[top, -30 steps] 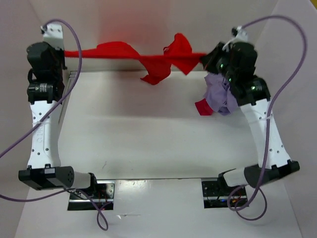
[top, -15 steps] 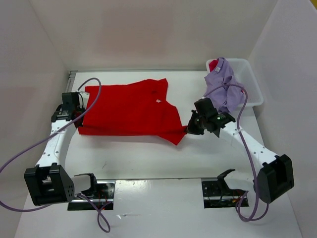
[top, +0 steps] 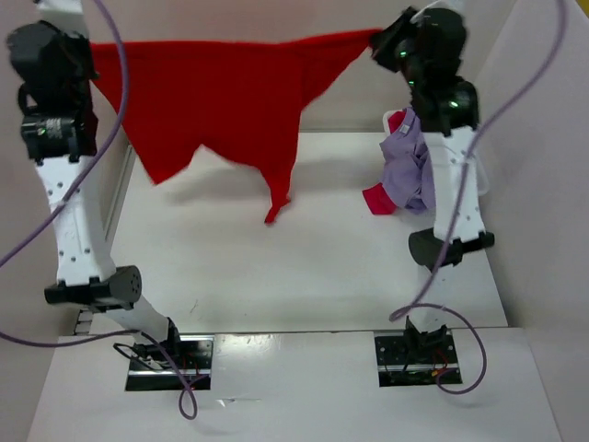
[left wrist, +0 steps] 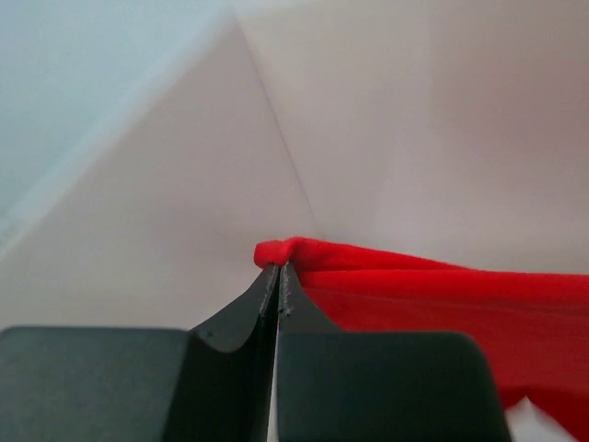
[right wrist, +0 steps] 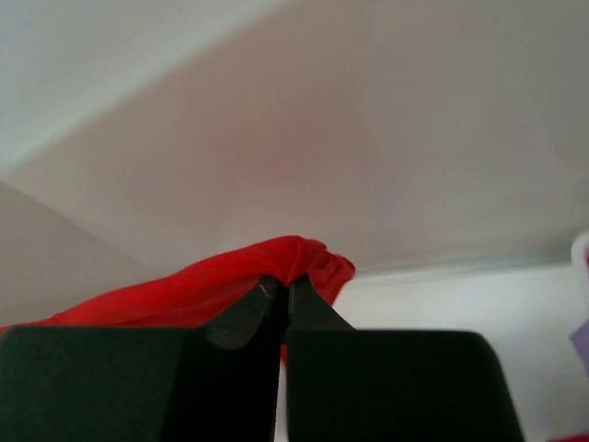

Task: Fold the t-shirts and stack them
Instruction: Flatten out the tshirt

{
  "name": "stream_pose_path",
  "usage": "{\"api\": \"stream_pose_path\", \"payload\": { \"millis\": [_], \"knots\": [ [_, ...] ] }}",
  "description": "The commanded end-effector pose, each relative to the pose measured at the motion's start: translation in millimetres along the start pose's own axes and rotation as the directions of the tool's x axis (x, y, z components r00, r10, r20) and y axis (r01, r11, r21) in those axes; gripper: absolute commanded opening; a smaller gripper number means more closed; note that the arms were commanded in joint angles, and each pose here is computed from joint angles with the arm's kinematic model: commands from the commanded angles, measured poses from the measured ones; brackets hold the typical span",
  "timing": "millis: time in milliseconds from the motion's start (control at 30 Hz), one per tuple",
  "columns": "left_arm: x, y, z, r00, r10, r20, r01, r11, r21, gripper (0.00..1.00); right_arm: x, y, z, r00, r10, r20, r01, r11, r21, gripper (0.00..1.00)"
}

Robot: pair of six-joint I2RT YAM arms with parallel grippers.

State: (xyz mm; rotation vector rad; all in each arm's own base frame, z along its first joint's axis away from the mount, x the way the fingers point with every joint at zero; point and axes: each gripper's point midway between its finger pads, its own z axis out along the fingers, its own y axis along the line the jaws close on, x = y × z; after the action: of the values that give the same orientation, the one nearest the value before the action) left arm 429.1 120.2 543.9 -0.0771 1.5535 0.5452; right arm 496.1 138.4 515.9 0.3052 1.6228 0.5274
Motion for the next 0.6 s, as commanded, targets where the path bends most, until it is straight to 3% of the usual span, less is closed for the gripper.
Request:
{"api": "stream_pose_path", "payload": {
  "millis": [0, 267, 300, 333, 400, 467, 500, 567],
  "knots": [
    [-45, 33, -34, 0.994, -0.012, 0.111, 0.02, 0.997, -0.071, 0.0, -109, 13, -104, 0.958, -0.022, 0.286, 0.017, 1.0, 0.019, 0.0],
    [6, 22, -47, 0.996, 0.083, 0.034, -0.081, 0.996, -0.041, 0.0, -36, -5, -101, 0.992, -0.102, 0.081, 0.089, 0.986, 0.143, 0.0],
    [41, 10, -42, 0.992, 0.122, -0.042, -0.122, 0.992, -0.009, 0.0, -21, -3, -103, 0.992, -0.113, 0.055, 0.103, 0.981, 0.163, 0.0],
    [46, 12, -51, 0.99, 0.133, -0.043, -0.133, 0.991, -0.008, 0.0, 23, -20, -92, 0.987, -0.147, -0.059, 0.156, 0.965, 0.209, 0.0],
    [80, 3, -57, 0.979, 0.175, -0.108, -0.173, 0.984, 0.026, 0.0, 40, -13, -115, 0.989, -0.13, -0.063, 0.139, 0.975, 0.172, 0.0],
    [137, -11, -67, 0.947, 0.243, -0.21, -0.228, 0.969, 0.09, 0.0, 96, -37, -127, 0.985, -0.072, -0.154, 0.098, 0.98, 0.17, 0.0],
    [161, -17, -73, 0.929, 0.269, -0.255, -0.245, 0.962, 0.122, 0.0, 154, -62, -128, 0.957, -0.06, -0.283, 0.119, 0.974, 0.194, 0.0],
    [224, -29, -94, 0.87, 0.325, -0.372, -0.268, 0.943, 0.196, 0.0, 194, -73, -150, 0.935, 0.015, -0.356, 0.063, 0.976, 0.207, 0.0]
  ]
}}
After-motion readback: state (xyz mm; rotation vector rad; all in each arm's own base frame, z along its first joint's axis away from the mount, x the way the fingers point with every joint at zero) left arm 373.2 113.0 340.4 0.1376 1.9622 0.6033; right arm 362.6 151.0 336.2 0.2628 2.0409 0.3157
